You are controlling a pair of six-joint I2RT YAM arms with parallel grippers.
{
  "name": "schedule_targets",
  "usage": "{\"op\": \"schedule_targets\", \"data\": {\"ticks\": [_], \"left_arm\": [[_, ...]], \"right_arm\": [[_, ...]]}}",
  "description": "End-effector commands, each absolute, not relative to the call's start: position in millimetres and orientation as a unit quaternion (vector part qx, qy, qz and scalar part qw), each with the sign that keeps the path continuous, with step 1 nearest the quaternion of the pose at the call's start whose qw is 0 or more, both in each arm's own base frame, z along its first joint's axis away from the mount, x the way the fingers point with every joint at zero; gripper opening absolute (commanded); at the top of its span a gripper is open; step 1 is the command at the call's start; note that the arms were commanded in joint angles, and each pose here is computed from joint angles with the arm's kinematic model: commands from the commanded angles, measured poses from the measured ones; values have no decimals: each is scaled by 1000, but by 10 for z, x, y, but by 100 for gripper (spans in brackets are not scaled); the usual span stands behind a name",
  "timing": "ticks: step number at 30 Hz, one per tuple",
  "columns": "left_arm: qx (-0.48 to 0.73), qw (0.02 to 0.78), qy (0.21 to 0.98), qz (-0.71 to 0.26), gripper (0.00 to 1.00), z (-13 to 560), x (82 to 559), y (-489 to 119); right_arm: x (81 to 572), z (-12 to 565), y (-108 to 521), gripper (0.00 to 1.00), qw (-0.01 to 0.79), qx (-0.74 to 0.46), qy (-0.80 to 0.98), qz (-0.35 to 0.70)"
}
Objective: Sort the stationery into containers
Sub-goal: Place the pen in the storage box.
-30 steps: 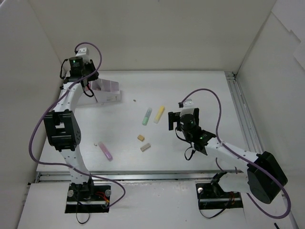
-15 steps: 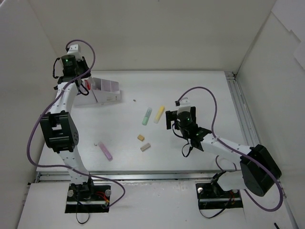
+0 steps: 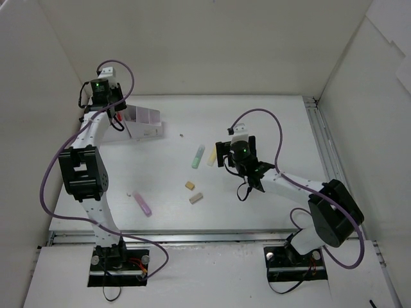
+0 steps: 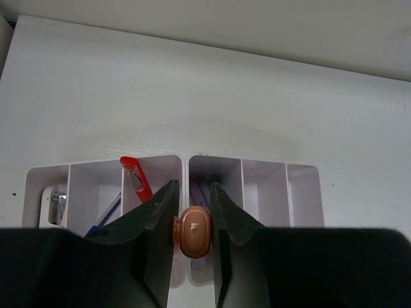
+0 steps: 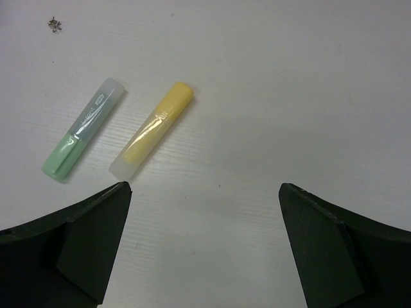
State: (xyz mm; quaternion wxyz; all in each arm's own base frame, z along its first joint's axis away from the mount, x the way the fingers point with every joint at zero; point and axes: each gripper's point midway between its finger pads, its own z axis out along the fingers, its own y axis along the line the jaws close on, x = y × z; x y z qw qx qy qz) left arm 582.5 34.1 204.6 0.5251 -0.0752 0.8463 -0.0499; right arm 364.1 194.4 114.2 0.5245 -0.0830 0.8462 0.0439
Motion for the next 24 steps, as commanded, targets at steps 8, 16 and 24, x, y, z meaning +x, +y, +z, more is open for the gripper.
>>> {"op": "schedule_targets", "data": {"ticks": [8,16,24], "left_arm": [[-46,560,827,-29,45,2439,5824,275],[-38,572,818,-48,46,2605,5762,196],[-41,548,834,-53,34,2386,5795,185]], "right_arm": [[3836,1460,2081,98,561,-73,822,70],[3905,1446,2217,98,554,-94,823,80],[3915,1388,2236,98,548,-92,827,82]]}}
